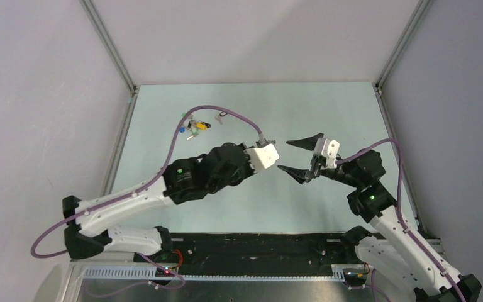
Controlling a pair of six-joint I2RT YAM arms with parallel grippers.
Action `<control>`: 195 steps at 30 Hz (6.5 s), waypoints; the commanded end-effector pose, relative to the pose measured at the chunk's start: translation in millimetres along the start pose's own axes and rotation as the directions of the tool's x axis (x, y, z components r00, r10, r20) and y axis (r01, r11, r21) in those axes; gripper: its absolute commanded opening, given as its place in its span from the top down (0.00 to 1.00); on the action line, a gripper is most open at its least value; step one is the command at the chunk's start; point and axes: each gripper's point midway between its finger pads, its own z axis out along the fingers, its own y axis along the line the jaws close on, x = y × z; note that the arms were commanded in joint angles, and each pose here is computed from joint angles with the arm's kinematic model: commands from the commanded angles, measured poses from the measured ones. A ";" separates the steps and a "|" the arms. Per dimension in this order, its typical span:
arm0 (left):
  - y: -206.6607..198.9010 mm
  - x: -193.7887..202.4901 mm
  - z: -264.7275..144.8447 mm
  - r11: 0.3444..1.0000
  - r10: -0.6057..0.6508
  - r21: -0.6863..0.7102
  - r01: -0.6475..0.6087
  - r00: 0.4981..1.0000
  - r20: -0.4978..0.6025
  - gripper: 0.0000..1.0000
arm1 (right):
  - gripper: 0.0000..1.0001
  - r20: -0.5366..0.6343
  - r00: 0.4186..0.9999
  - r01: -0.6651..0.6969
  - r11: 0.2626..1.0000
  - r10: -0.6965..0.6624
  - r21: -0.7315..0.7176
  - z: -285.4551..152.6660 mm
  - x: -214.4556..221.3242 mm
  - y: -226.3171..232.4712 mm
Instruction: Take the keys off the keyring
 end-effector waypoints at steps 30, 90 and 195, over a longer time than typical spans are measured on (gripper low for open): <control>30.7 -21.1 -77.4 0.991 0.134 0.001 -0.137 0.971 0.199 0.91 | 0.98 0.231 0.917 0.380 0.888 -0.325 -0.258 86.6 -34.4 19.2; 128.2 -126.1 -1.6 0.869 -0.379 0.143 0.473 0.452 0.808 0.63 | 1.00 0.448 0.855 0.253 0.964 -0.260 0.076 67.6 -177.7 -75.7; 138.1 55.6 -11.2 0.918 -0.191 -0.397 0.014 0.892 -0.409 1.00 | 0.07 0.212 0.959 -0.262 0.872 0.187 0.413 25.7 28.7 -104.1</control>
